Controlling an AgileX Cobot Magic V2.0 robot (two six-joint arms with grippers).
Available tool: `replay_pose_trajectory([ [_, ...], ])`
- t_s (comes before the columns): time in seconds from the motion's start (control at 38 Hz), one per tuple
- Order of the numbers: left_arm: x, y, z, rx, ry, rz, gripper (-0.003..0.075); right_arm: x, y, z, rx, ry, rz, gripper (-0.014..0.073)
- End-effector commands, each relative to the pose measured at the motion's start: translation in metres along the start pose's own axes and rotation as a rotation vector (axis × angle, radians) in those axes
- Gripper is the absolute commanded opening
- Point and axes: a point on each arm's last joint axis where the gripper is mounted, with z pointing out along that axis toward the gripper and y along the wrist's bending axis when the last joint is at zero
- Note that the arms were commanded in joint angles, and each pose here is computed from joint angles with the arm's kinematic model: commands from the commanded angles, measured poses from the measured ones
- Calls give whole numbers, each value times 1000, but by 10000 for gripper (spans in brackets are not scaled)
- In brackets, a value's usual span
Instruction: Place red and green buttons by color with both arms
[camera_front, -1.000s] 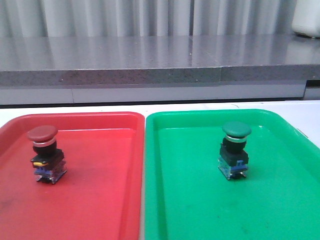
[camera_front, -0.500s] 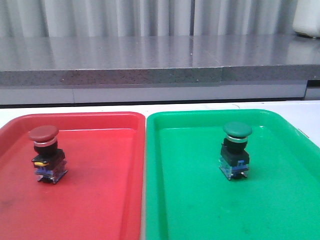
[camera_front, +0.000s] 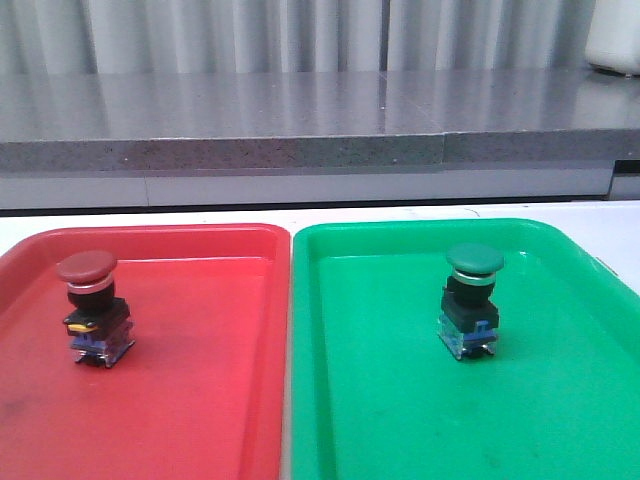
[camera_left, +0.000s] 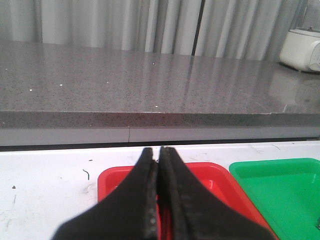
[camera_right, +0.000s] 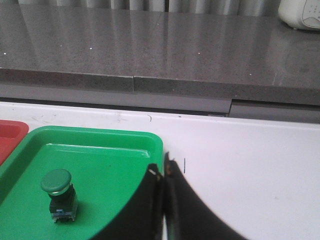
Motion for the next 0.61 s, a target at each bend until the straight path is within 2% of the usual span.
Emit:
replay_pose_trajectory([
  [0.0,-15,-3,-1,18,-97,-14,-20,-15,0,-2,6,-94,-19,-36],
  [0.16,1,1,0,-3,-112,-23,-20,-15,0,-2,6,-94,-19,-36],
  [0.42,51,15,5,-173,-81,-73,-20,-14,0,-2,6,-92,-19,-36],
  [0.58,77,22,11,-218,-64,-76,-20,-14,0,-2,6,-91,-19,-36],
])
